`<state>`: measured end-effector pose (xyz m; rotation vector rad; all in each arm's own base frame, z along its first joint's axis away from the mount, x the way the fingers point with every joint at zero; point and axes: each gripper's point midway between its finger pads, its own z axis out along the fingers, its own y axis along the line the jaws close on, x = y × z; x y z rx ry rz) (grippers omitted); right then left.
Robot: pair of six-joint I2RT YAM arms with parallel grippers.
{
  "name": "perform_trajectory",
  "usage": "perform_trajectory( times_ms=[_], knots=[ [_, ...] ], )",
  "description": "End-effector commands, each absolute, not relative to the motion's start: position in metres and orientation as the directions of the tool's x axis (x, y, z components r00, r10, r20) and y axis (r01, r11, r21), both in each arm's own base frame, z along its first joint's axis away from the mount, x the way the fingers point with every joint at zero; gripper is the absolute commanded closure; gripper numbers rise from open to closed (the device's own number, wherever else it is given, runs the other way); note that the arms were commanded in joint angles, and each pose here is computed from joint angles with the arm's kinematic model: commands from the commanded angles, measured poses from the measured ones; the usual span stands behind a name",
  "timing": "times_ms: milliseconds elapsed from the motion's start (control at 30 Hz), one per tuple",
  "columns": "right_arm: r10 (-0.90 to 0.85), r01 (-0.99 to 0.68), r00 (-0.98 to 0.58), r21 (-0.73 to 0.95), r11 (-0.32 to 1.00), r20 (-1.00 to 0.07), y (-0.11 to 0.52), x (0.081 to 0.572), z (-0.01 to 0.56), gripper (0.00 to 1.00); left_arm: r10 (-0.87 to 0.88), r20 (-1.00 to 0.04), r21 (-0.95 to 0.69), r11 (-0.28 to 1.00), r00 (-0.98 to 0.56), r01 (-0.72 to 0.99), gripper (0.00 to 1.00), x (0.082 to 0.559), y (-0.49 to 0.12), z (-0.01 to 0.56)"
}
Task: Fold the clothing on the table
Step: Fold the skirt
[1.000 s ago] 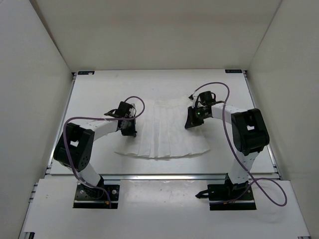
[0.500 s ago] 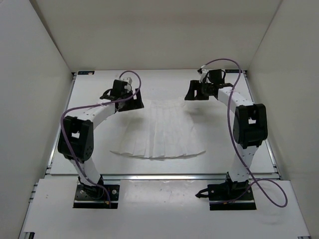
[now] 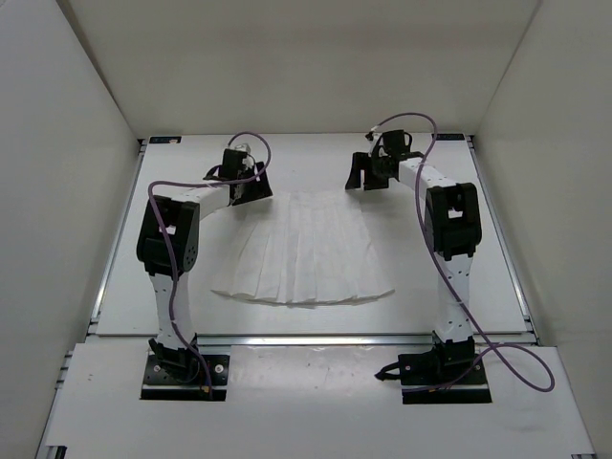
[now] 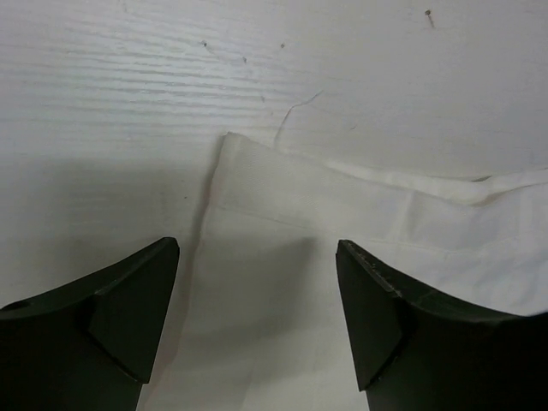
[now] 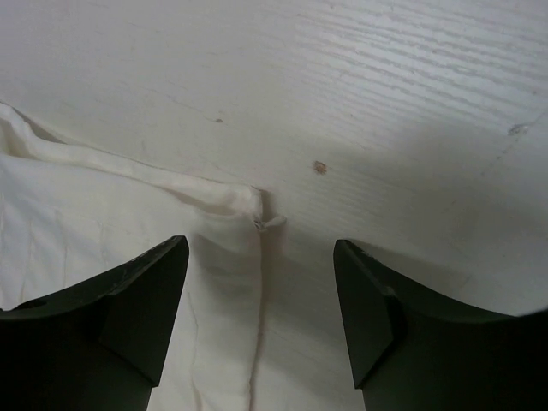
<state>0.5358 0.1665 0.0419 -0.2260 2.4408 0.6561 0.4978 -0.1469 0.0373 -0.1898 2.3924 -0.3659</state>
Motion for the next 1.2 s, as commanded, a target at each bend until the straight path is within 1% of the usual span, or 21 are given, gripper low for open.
perform_trajectory(
  times_ms=[0, 133, 267, 333, 467, 533, 567, 633, 700, 733, 800, 833, 867, 900, 1000, 1033, 1100, 1133, 1167],
  knots=[
    [-0.007, -0.293, -0.808, 0.391, 0.872, -0.589, 0.167, 0.542, 0.042, 0.34, -0.258, -0.642, -0.352, 0.936, -0.722, -0.022, 0.15, 0.512, -0.16, 0.05],
    [0.009, -0.29, -0.816, 0.424, 0.858, -0.577, 0.171, 0.543, 0.04, 0.35, -0.269, -0.621, -0.361, 0.932, -0.737, -0.036, 0.21, 0.513, -0.16, 0.041],
    [-0.013, -0.296, -0.825, 0.412, 0.862, -0.565, 0.179, 0.538, 0.038, 0.37, -0.264, -0.612, -0.358, 0.933, -0.745, -0.037, 0.21, 0.511, -0.163, 0.037],
    [-0.025, -0.301, -0.833, 0.414, 0.859, -0.553, 0.185, 0.53, 0.033, 0.37, -0.267, -0.609, -0.365, 0.93, -0.747, -0.035, 0.22, 0.512, -0.165, 0.035],
    [-0.021, -0.293, -0.848, 0.436, 0.851, -0.529, 0.189, 0.524, 0.025, 0.44, -0.265, -0.594, -0.361, 0.932, -0.759, -0.043, 0.26, 0.511, -0.168, 0.029],
    [-0.011, -0.28, -0.855, 0.445, 0.851, -0.518, 0.191, 0.522, 0.024, 0.48, -0.261, -0.592, -0.354, 0.934, -0.763, -0.045, 0.34, 0.511, -0.168, 0.025],
    [-0.019, -0.285, -0.852, 0.434, 0.855, -0.522, 0.191, 0.522, 0.025, 0.49, -0.269, -0.594, -0.342, 0.937, -0.759, -0.064, 0.4, 0.513, -0.164, 0.026],
    [-0.039, -0.292, -0.857, 0.421, 0.859, -0.514, 0.196, 0.519, 0.018, 0.49, -0.264, -0.59, -0.322, 0.944, -0.763, -0.077, 0.47, 0.511, -0.163, 0.025],
    [-0.033, -0.287, -0.858, 0.426, 0.858, -0.512, 0.196, 0.521, 0.017, 0.57, -0.258, -0.586, -0.314, 0.946, -0.768, -0.078, 0.62, 0.514, -0.162, 0.023],
    [-0.022, -0.279, -0.859, 0.432, 0.857, -0.511, 0.197, 0.524, 0.019, 0.6, -0.257, -0.578, -0.318, 0.945, -0.774, -0.076, 0.68, 0.513, -0.162, 0.023],
    [-0.006, -0.257, -0.872, 0.446, 0.857, -0.49, 0.195, 0.522, 0.014, 0.82, -0.254, -0.572, -0.321, 0.944, -0.78, -0.073, 0.87, 0.517, -0.163, 0.021],
    [-0.007, -0.265, -0.863, 0.441, 0.857, -0.505, 0.194, 0.527, 0.018, 0.95, -0.27, -0.564, -0.334, 0.939, -0.781, -0.084, 0.99, 0.519, -0.16, 0.023],
    [-0.001, -0.263, -0.86, 0.442, 0.858, -0.511, 0.192, 0.53, 0.023, 0.99, -0.267, -0.551, -0.338, 0.938, -0.791, -0.081, 1.0, 0.519, -0.162, 0.022],
    [0.004, -0.252, -0.86, 0.431, 0.866, -0.51, 0.186, 0.533, 0.022, 1.0, -0.266, -0.561, -0.365, 0.929, -0.784, -0.054, 1.0, 0.525, -0.168, 0.033],
    [0.028, -0.256, -0.828, 0.422, 0.87, -0.559, 0.175, 0.55, 0.05, 1.0, -0.258, -0.625, -0.401, 0.916, -0.737, 0.02, 1.0, 0.541, -0.175, 0.065],
    [0.044, -0.273, -0.796, 0.423, 0.864, -0.604, 0.171, 0.562, 0.075, 1.0, -0.238, -0.653, -0.396, 0.917, -0.719, 0.055, 1.0, 0.546, -0.178, 0.075],
    [0.073, -0.302, -0.733, 0.421, 0.855, -0.676, 0.168, 0.578, 0.122, 1.0, -0.232, -0.719, -0.402, 0.908, -0.655, 0.12, 1.0, 0.569, -0.185, 0.124],
    [0.107, -0.344, -0.651, 0.417, 0.841, -0.751, 0.162, 0.597, 0.176, 1.0, -0.229, -0.755, -0.403, 0.902, -0.614, 0.159, 1.0, 0.581, -0.185, 0.157],
    [0.146, -0.347, -0.624, 0.439, 0.829, -0.768, 0.16, 0.602, 0.201, 1.0, -0.227, -0.767, -0.408, 0.894, -0.601, 0.184, 1.0, 0.586, -0.186, 0.17]
  ],
)
